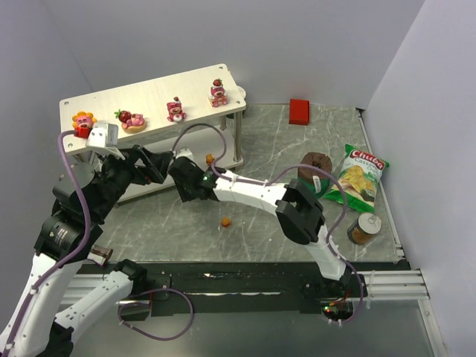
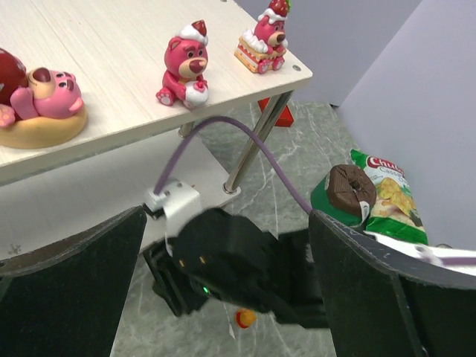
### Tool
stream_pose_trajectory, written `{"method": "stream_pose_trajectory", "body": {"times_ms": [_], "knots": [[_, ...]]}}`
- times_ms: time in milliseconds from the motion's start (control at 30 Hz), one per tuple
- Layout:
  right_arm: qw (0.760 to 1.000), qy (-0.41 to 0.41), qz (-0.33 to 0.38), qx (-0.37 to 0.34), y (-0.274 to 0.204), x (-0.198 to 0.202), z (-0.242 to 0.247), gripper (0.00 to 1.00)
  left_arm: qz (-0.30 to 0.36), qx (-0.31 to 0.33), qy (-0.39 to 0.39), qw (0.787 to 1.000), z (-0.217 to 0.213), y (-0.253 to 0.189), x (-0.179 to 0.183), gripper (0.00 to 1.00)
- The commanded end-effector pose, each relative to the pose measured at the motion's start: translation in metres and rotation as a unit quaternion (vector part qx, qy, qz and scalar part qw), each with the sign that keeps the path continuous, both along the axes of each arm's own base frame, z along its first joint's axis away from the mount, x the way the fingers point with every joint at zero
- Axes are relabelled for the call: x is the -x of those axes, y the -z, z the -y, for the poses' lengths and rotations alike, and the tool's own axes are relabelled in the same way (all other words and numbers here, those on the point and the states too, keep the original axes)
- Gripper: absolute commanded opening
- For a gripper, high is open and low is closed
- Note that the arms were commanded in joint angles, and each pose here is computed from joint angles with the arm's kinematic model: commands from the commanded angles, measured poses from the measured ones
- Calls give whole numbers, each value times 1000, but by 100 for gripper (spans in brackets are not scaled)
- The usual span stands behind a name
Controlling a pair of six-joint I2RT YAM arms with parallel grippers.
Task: Place and organize the plastic toys onto the shelf
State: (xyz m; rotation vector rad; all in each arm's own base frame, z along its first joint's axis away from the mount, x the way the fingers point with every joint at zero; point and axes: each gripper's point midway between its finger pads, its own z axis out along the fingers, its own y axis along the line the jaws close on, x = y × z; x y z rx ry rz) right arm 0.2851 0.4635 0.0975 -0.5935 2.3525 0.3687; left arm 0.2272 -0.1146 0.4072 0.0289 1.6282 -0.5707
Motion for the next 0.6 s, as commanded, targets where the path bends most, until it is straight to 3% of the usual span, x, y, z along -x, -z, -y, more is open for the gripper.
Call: {"method": "stream_pose_trajectory", "body": {"times_ms": [0, 233, 567], "knots": [[999, -9, 33, -13, -21, -40, -12, 10, 28, -11, -8, 1000, -5, -21, -1, 96], [999, -7, 44, -16, -22, -75, -24, 10, 24, -15, -14, 999, -6, -17, -4, 96], [999, -14, 42, -6, -6, -84, -29, 11, 17, -24, -16, 999, -4, -11, -10, 96]]}}
